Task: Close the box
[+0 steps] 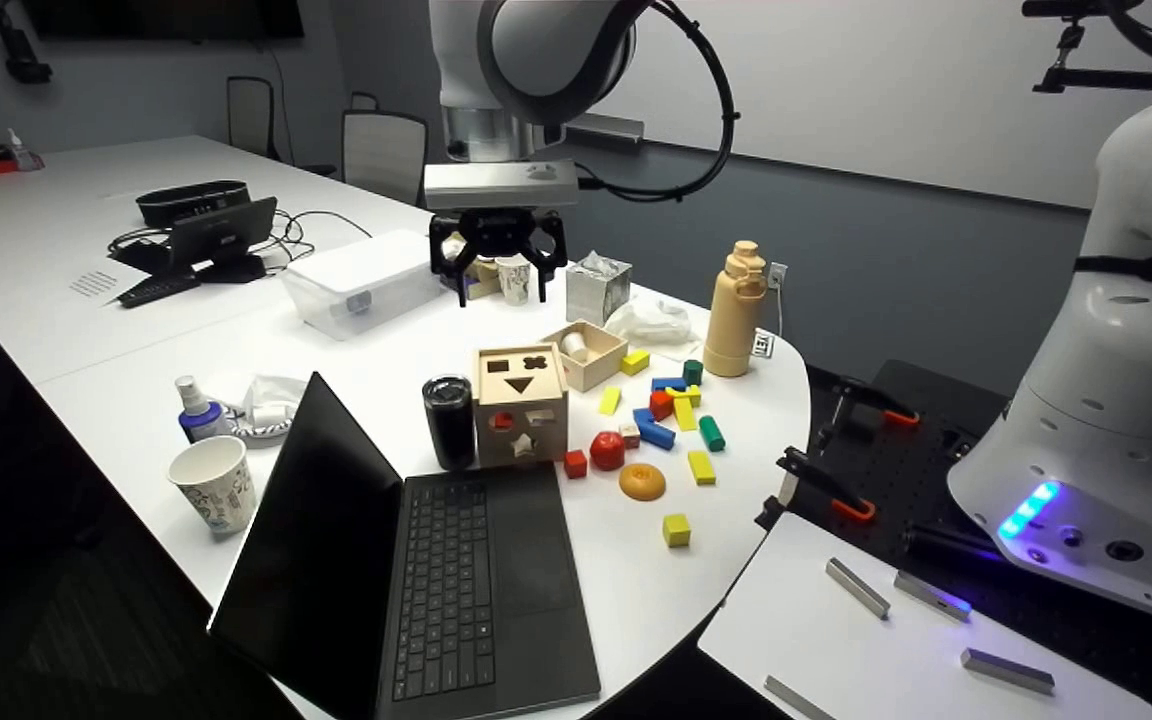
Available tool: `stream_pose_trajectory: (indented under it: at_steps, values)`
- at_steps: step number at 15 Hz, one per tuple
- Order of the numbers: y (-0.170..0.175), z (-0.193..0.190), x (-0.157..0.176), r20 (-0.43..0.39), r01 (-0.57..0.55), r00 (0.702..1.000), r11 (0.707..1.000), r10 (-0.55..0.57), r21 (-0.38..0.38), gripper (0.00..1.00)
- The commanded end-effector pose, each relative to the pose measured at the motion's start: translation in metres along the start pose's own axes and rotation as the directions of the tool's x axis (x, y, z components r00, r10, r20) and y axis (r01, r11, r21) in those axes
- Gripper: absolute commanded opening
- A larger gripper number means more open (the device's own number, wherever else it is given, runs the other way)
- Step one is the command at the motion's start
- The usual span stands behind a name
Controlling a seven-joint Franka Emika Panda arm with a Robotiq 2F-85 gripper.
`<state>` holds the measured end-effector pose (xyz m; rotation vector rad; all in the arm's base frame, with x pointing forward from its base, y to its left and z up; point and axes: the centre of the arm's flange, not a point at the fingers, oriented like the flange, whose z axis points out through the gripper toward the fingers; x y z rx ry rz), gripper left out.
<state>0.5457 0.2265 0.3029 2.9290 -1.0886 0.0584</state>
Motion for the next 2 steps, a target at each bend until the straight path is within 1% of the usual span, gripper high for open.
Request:
stream_pose_trajectory:
  at_steps: [1,2]
  values:
    - [0.0180,-0.0152,-0.0025,-0.011,0.074,0.997,0.997,-0.073,0.034,1.00]
    - [0.0186,-0.0163,-0.0018,-0.012,0.087,0.996,0.996,-0.086,0.035,1.00]
